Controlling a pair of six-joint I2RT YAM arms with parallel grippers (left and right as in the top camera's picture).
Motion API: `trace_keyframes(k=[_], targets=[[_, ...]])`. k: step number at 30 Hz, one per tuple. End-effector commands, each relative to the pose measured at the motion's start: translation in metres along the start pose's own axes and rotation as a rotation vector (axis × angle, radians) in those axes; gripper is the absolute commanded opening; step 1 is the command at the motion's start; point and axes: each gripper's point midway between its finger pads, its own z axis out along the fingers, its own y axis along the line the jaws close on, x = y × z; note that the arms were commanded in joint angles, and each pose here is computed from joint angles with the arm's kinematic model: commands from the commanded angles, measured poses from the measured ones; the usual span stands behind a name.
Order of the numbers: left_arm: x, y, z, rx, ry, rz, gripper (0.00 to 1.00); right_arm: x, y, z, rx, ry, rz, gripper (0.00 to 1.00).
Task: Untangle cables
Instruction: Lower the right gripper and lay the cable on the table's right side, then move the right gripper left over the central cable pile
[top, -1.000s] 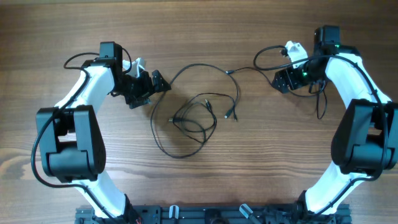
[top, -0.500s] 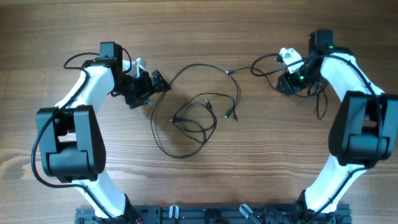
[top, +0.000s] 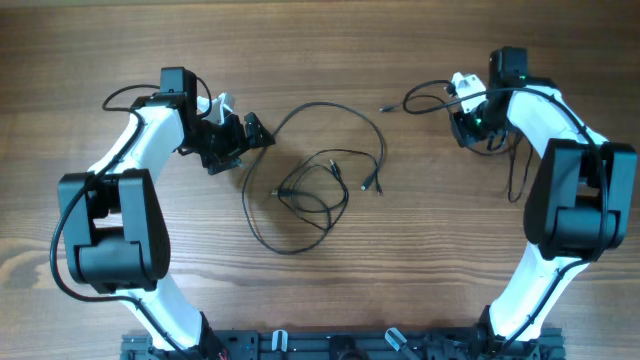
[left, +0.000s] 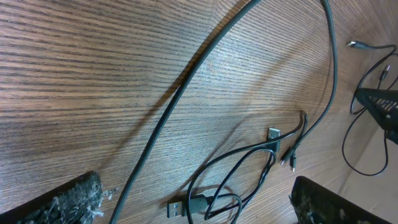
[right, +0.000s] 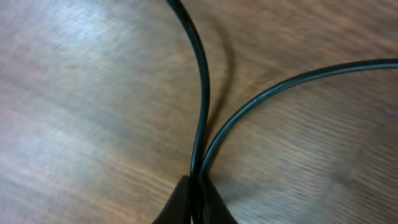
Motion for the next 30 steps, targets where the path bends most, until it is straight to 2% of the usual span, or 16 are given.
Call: trace_keyframes(k=[1, 2, 4, 9, 16, 24, 30], targets=[[0.000, -0.003, -0.004, -0.002, -0.015, 0.033, 1.00, 0.025, -0.022, 0.025, 0.106, 0.108, 0.091, 0.17], [0.000, -0.003, -0.004, -0.003, -0.015, 0.033, 1.00, 0.025, -0.023, 0.025, 0.107, 0.108, 0.091, 0.18], [0.000, -0.003, -0.004, -0.002, -0.015, 0.034, 1.00, 0.027, -0.029, 0.024, 0.145, 0.120, 0.090, 0.04], [0.000, -0.003, -0.004, -0.002, -0.015, 0.034, 1.00, 0.036, -0.055, 0.019, 0.233, 0.139, 0.118, 0.05], [0.000, -0.003, -0.004, -0.002, -0.015, 0.033, 1.00, 0.042, -0.110, 0.010, 0.300, 0.055, 0.233, 0.04], [0.000, -0.003, -0.004, -0.002, -0.015, 0.034, 1.00, 0.064, -0.176, -0.008, 0.388, -0.042, 0.429, 0.07], [0.000, -0.003, -0.004, -0.003, -0.015, 0.033, 1.00, 0.072, -0.200, -0.015, 0.370, -0.145, 0.677, 0.11]])
